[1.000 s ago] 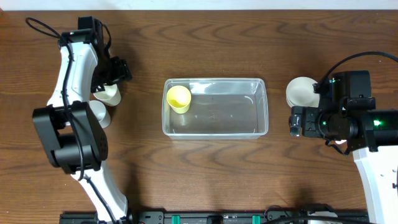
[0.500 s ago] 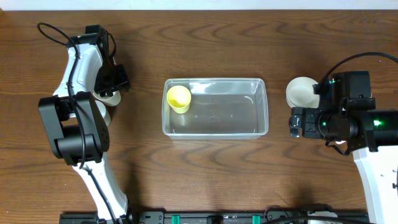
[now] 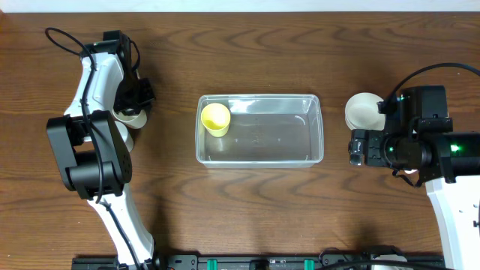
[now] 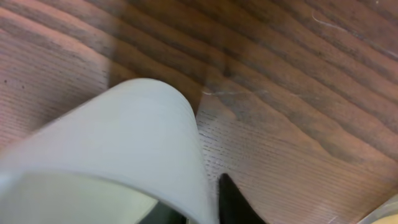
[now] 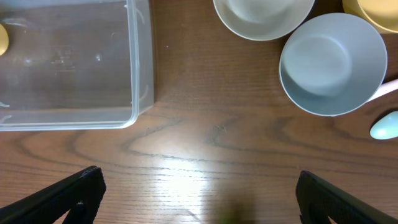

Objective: Pack container
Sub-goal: 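Grasp the white cup with the left gripper and lift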

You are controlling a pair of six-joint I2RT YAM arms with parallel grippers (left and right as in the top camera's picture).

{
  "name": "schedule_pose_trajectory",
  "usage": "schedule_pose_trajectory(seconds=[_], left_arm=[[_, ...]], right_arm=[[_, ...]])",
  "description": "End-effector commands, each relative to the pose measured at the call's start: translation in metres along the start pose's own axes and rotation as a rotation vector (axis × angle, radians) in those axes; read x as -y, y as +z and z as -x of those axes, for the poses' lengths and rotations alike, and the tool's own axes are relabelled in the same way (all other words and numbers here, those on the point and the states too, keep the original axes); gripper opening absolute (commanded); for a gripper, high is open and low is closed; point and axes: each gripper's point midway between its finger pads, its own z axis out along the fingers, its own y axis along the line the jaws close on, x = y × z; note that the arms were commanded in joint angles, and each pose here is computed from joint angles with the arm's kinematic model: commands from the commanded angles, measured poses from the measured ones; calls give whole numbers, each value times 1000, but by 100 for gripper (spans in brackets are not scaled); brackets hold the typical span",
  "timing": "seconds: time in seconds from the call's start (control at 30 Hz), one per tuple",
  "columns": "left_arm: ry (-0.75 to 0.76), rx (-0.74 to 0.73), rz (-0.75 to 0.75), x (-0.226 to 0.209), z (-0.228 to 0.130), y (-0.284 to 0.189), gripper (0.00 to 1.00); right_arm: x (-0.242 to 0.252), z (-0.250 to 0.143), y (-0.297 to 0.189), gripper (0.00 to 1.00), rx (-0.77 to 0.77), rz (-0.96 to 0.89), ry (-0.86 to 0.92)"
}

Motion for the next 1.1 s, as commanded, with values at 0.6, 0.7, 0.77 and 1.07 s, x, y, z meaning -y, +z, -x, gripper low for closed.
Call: schedule_pose_trajectory(seconds=[0.6,0.7,0.77,1.07], left_arm=[[48,36,-4,3,3,-14,6],[83,61,-9,8,6,-22,6],[95,82,1,10,7,-29,6],[216,211,5,39,-2,-80,6]], right_arm=[[-1,4,-5,99,18,-4,10],[-1,4,-5,99,18,-4,11],[-1,4,-5,99,18,-4,10],[-1,4,-5,99,18,-4,10]])
